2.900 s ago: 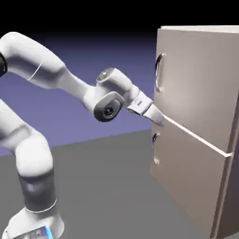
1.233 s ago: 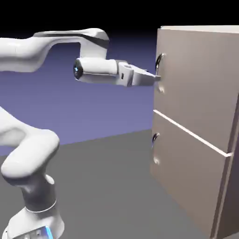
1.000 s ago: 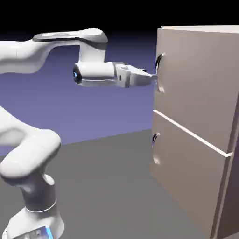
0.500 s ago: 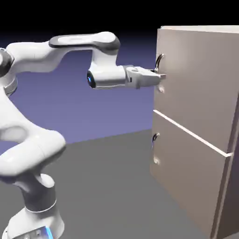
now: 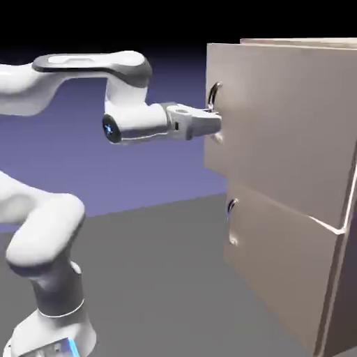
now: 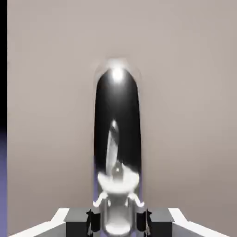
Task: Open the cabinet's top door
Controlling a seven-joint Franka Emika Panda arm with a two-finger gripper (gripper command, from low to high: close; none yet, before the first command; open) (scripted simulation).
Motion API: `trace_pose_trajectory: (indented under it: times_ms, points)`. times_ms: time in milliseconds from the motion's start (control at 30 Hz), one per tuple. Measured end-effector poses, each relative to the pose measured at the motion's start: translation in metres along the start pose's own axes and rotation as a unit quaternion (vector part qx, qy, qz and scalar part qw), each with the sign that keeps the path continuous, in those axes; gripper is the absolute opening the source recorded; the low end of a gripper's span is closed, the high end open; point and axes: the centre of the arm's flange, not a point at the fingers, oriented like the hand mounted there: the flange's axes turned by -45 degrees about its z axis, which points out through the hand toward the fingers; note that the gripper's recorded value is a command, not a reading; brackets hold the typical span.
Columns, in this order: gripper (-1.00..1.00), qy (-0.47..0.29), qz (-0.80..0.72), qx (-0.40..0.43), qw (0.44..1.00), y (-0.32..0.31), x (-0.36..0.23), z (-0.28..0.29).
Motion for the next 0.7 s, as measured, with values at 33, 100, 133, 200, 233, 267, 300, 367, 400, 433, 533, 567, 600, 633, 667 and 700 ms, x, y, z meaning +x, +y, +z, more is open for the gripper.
trace_pose_trajectory:
  times_ms: [33,100,133,200,233,267,300,367,400,433,533,567,600,633,667,700]
  points:
    - [-1.0,0.0,0.0,0.01,1.0,0.003,0.0,-0.008]
    - [-1.0,0.0,0.0,0.03,1.0,0.009,0.0,-0.023]
    - [-1.0,0.0,0.0,0.039,0.999,0.013,0.0,-0.03]
    - [-1.0,0.0,0.0,0.057,0.998,0.019,0.0,-0.043]
    - [-1.0,0.0,0.0,0.065,0.998,0.022,0.0,-0.049]
    - [-1.0,0.0,0.0,0.073,0.997,0.025,0.0,-0.055]
    - [-1.0,0.0,0.0,0.081,0.997,0.028,0.0,-0.06]
    - [-1.0,0.0,0.0,0.095,0.995,0.035,0.0,-0.071]
    - [-1.0,0.0,-0.001,0.102,0.995,0.038,0.0,-0.076]
    - [-1.0,0.0,-0.001,0.109,0.994,0.041,0.0,-0.08]
    - [-1.0,0.0,-0.001,0.129,0.992,0.05,0.0,-0.094]
    - [-1.0,-0.001,-0.002,0.136,0.991,0.053,0.0,-0.099]
    - [-1.0,-0.001,-0.002,0.142,0.99,0.057,0.0,-0.103]
    - [-1.0,0.0,0.0,0.149,0.989,0.06,0.0,-0.108]
    - [-1.0,0.0,0.0,0.156,0.988,0.064,0.0,-0.112]
    - [-1.0,0.0,0.0,0.163,0.987,0.067,0.0,-0.117]
